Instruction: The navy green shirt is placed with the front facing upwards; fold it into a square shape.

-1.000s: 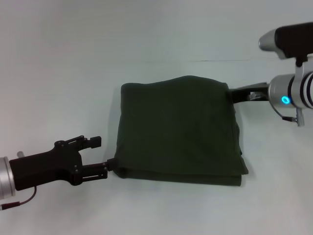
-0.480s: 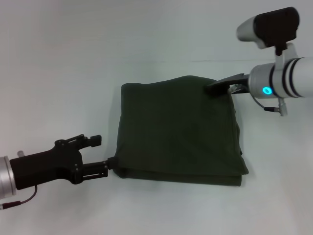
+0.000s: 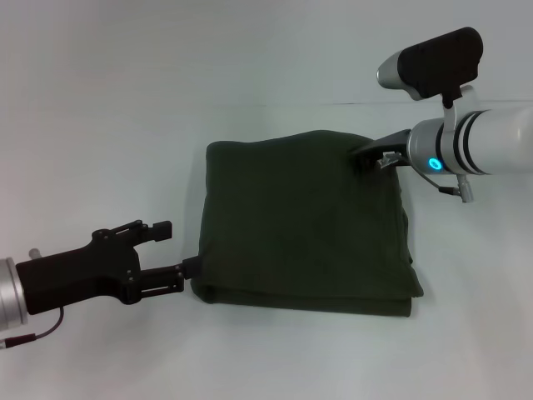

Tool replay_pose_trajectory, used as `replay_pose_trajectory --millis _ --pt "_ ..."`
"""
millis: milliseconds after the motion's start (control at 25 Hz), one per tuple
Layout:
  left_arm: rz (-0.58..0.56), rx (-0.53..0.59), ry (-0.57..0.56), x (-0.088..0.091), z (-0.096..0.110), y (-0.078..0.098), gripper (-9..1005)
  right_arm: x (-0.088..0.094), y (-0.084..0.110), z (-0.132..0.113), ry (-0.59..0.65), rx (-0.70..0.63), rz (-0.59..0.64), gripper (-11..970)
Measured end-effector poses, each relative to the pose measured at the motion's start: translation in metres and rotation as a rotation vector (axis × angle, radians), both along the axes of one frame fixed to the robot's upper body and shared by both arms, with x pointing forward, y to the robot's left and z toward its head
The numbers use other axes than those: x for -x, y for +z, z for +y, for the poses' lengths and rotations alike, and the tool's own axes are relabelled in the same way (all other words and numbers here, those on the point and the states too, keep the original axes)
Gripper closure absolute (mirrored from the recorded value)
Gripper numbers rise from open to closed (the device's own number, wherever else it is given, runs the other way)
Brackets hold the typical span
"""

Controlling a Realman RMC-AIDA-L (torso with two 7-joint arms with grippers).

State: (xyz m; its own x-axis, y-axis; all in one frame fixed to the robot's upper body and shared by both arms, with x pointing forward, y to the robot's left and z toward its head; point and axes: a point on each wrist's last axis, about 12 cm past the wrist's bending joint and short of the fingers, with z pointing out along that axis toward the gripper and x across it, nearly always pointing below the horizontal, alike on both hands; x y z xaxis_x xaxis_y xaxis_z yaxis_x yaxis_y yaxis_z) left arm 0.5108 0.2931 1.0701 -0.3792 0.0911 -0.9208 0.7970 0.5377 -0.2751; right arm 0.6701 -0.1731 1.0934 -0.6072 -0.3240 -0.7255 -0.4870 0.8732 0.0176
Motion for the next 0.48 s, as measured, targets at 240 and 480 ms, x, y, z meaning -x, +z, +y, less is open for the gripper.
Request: replay_pose_trajectory --millis 240,480 --pt "-0.003 0.0 -0.003 -0.002 0.0 0.001 119 0.002 -0.005 -0.009 -0.027 0.003 0.01 944" --pt "0.001 0.002 -0.002 -0.002 0.0 0.001 119 0.005 -0.011 -0.024 -0.07 -0.005 0.015 943"
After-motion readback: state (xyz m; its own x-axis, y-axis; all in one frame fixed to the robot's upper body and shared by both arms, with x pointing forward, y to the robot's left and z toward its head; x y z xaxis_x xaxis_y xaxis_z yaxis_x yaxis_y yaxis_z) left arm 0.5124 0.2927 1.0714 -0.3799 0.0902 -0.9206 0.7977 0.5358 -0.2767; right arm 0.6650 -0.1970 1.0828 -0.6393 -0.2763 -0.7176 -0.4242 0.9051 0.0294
